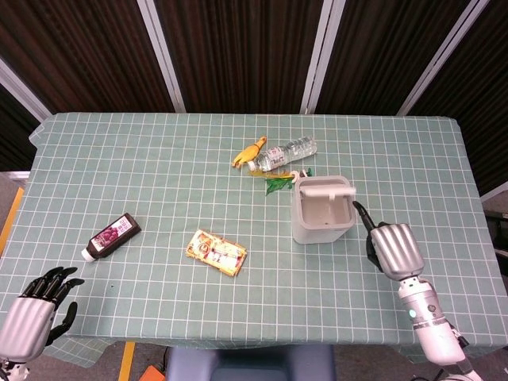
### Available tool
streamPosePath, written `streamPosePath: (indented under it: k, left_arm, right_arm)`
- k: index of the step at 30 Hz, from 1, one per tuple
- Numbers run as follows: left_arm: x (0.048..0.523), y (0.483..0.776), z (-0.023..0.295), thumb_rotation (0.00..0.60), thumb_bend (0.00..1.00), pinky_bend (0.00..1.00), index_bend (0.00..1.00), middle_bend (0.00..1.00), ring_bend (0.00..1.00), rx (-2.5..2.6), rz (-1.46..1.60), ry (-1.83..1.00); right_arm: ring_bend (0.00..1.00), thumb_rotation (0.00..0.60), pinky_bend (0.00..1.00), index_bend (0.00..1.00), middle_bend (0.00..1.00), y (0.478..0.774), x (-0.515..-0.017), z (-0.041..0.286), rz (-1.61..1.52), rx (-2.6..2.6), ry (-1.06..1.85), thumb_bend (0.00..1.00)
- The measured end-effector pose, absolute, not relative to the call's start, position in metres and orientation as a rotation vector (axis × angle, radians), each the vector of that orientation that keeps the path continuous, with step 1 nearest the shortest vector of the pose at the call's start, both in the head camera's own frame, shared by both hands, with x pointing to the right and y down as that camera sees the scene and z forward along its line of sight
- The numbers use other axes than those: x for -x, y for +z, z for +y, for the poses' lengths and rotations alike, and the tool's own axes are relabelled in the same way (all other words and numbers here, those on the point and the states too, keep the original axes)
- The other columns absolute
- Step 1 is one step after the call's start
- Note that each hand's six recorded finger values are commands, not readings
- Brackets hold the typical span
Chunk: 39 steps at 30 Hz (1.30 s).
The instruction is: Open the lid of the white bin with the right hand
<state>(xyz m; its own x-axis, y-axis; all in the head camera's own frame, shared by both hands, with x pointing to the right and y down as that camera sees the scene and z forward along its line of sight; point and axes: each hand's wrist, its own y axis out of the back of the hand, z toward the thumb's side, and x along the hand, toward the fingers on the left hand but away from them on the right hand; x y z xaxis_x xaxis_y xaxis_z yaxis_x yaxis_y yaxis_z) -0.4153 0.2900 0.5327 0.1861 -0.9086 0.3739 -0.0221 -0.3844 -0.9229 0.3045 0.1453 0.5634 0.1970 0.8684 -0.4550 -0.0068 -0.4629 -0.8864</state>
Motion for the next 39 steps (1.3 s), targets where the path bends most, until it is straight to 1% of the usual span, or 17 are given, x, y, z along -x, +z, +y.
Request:
streamPosePath:
  k: [2, 3, 4, 5, 6, 8, 9, 11, 13, 14, 15, 17, 19, 21, 29, 32, 39]
  left_arm:
    - [0.415, 0.533, 0.290, 0.600, 0.50, 0.33, 0.32, 0.21, 0.18, 1.615, 0.900, -1.318]
    - [0.414, 0.534, 0.291, 0.600, 0.50, 0.33, 0.32, 0.21, 0.18, 1.616, 0.898, -1.319]
    - [0.414, 0.534, 0.291, 0.600, 0.50, 0.33, 0.32, 0.21, 0.18, 1.617, 0.897, -1.320]
    - [0.414, 0.534, 0.291, 0.600, 0.50, 0.33, 0.32, 0.21, 0.18, 1.617, 0.897, -1.321]
    - [0.415, 0.534, 0.291, 0.600, 0.50, 0.33, 0.32, 0.21, 0.18, 1.616, 0.897, -1.323]
    - [0.415, 0.534, 0.291, 0.600, 0.50, 0.33, 0.32, 0.21, 0.18, 1.615, 0.900, -1.323]
    - [0.415, 0.534, 0.291, 0.600, 0.50, 0.33, 0.32, 0.21, 0.18, 1.615, 0.900, -1.324]
    - [0.415, 0.534, 0.291, 0.600, 0.50, 0.33, 0.32, 0.21, 0.18, 1.615, 0.900, -1.323]
    - [0.414, 0.535, 0.291, 0.600, 0.50, 0.33, 0.32, 0.21, 0.18, 1.615, 0.897, -1.324]
    - [0.414, 0.535, 0.291, 0.600, 0.50, 0.33, 0.32, 0.21, 0.18, 1.615, 0.895, -1.324]
    - [0.414, 0.535, 0.292, 0.600, 0.50, 0.33, 0.32, 0.21, 0.18, 1.614, 0.893, -1.325]
    - [0.413, 0.536, 0.292, 0.600, 0.50, 0.33, 0.32, 0.21, 0.18, 1.613, 0.890, -1.328]
    - [0.413, 0.536, 0.293, 0.600, 0.50, 0.33, 0.32, 0.21, 0.18, 1.612, 0.888, -1.330]
    - [0.413, 0.535, 0.293, 0.600, 0.50, 0.33, 0.32, 0.21, 0.18, 1.610, 0.889, -1.329]
    - [0.413, 0.537, 0.293, 0.600, 0.50, 0.33, 0.32, 0.21, 0.18, 1.614, 0.886, -1.334]
    - [0.414, 0.537, 0.293, 0.600, 0.50, 0.33, 0.32, 0.21, 0.18, 1.617, 0.888, -1.335]
    - [0.415, 0.537, 0.292, 0.600, 0.50, 0.33, 0.32, 0.21, 0.18, 1.619, 0.891, -1.332]
  right_arm:
    - [0.68, 0.600, 0.89, 0.13, 0.81, 0.553, -0.311, 0.142, -0.870, 1.661, 1.352, 0.89]
    - [0.65, 0.600, 0.89, 0.12, 0.79, 0.549, -0.314, 0.141, -0.889, 1.656, 1.341, 0.86]
    - [0.62, 0.600, 0.88, 0.10, 0.73, 0.543, -0.318, 0.140, -0.915, 1.649, 1.324, 0.82]
    - [0.59, 0.600, 0.86, 0.08, 0.63, 0.538, -0.322, 0.140, -0.934, 1.642, 1.311, 0.76]
    - [0.57, 0.600, 0.84, 0.07, 0.57, 0.533, -0.327, 0.140, -0.955, 1.633, 1.301, 0.73]
    - [0.48, 0.600, 0.73, 0.05, 0.42, 0.524, -0.339, 0.143, -0.998, 1.617, 1.288, 0.63]
    - [0.43, 0.600, 0.68, 0.04, 0.38, 0.520, -0.346, 0.147, -1.013, 1.613, 1.289, 0.59]
    - [0.28, 0.600, 0.48, 0.02, 0.29, 0.514, -0.362, 0.158, -1.040, 1.609, 1.306, 0.48]
    - [0.10, 0.600, 0.25, 0.02, 0.18, 0.510, -0.380, 0.174, -1.052, 1.610, 1.340, 0.37]
    - [0.07, 0.600, 0.21, 0.03, 0.14, 0.509, -0.388, 0.181, -1.053, 1.608, 1.356, 0.35]
    - [0.03, 0.600, 0.20, 0.03, 0.09, 0.509, -0.395, 0.188, -1.052, 1.606, 1.369, 0.33]
    - [0.00, 0.600, 0.16, 0.03, 0.01, 0.509, -0.410, 0.201, -1.040, 1.600, 1.395, 0.31]
    - [0.00, 0.600, 0.09, 0.01, 0.00, 0.512, -0.422, 0.213, -1.011, 1.589, 1.420, 0.28]
    - [0.00, 0.600, 0.05, 0.00, 0.00, 0.514, -0.431, 0.224, -0.992, 1.584, 1.438, 0.26]
    - [0.00, 0.600, 0.03, 0.00, 0.00, 0.523, -0.425, 0.245, -0.925, 1.592, 1.388, 0.25]
    - [0.00, 0.600, 0.00, 0.00, 0.00, 0.524, -0.424, 0.247, -0.924, 1.590, 1.386, 0.25]
    - [0.00, 0.600, 0.00, 0.00, 0.00, 0.525, -0.424, 0.248, -0.923, 1.586, 1.387, 0.25]
